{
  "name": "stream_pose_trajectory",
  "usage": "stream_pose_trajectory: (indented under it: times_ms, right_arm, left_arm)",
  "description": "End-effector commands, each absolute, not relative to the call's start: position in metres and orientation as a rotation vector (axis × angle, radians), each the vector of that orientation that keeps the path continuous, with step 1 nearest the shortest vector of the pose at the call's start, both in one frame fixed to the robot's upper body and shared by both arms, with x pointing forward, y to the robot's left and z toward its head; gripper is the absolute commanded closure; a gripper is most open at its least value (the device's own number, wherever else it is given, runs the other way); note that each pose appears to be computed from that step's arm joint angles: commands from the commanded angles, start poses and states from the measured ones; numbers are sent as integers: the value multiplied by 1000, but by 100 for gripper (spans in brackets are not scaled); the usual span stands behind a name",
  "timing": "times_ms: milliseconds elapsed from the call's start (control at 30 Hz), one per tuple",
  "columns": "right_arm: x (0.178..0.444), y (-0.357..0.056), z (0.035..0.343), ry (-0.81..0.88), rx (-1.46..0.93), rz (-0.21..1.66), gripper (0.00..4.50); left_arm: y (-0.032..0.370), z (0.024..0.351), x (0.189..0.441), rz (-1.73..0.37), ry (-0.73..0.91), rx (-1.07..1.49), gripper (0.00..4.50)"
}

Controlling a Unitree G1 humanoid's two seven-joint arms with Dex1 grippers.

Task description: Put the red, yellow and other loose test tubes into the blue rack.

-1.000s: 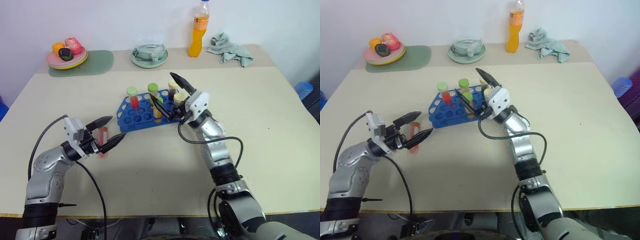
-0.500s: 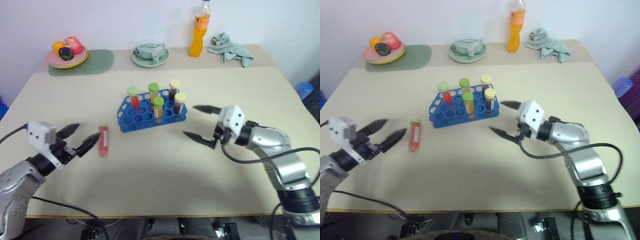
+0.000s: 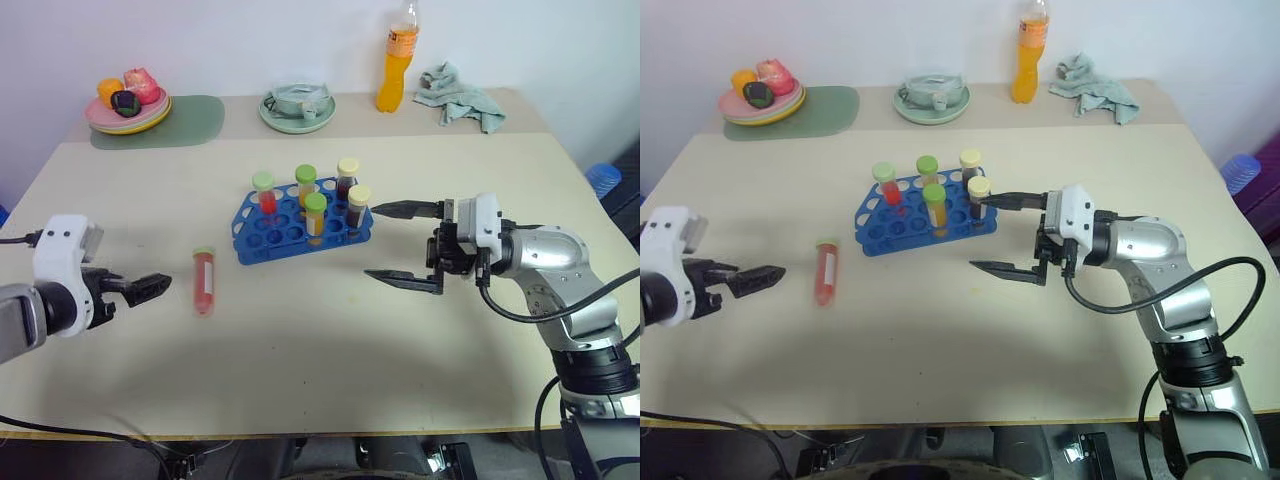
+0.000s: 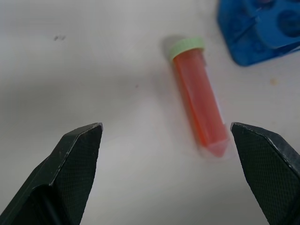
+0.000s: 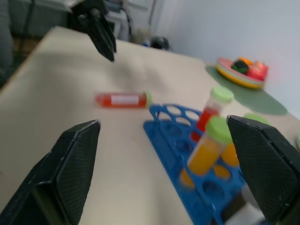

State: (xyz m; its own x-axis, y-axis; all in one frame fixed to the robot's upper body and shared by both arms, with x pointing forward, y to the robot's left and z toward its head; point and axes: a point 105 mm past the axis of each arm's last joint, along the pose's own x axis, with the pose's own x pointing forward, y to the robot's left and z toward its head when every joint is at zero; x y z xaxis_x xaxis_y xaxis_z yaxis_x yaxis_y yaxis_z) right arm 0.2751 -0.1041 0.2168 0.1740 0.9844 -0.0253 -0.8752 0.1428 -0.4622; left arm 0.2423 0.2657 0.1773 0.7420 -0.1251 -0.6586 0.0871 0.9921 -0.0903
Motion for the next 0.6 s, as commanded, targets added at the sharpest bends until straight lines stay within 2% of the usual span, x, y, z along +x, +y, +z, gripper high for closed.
stream_pose_trajectory:
  times_ms: [33,400,600]
  right_arm:
    - [268,-99,226,-355,-405,1432,10]
    - [265,-98,226,-362,-420,1396,10]
    - [263,-106,226,-350,-432,1353,10]
  left_arm:
    - [259,180,252,-79,726,-103,0]
    - [220,161,309,-21,774,-189,0]
    - [221,147,318,79,849,-228,0]
